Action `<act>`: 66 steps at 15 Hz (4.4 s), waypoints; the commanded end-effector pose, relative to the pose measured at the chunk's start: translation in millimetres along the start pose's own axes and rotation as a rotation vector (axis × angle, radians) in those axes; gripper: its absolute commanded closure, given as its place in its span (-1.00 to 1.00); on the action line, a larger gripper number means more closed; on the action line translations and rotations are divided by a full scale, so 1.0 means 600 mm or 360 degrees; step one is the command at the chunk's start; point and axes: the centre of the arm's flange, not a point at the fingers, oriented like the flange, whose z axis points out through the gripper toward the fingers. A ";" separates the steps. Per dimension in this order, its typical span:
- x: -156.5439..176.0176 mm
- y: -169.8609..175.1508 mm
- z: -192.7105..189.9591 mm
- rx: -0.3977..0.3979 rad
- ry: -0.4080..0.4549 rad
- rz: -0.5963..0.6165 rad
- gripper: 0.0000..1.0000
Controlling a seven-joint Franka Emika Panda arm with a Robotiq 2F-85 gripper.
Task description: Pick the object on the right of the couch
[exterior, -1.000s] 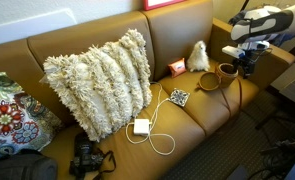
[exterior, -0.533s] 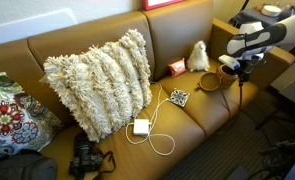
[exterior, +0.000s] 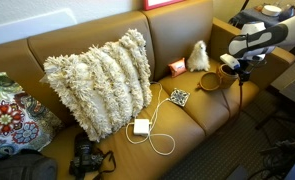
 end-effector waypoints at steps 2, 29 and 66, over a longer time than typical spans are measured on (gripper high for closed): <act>-0.008 0.000 -0.001 -0.0001 0.0003 0.0013 -1.00; -0.020 0.026 0.003 -0.0308 -0.0073 -0.0136 0.04; -0.061 -0.048 -0.083 0.1134 -0.0391 -0.0537 0.88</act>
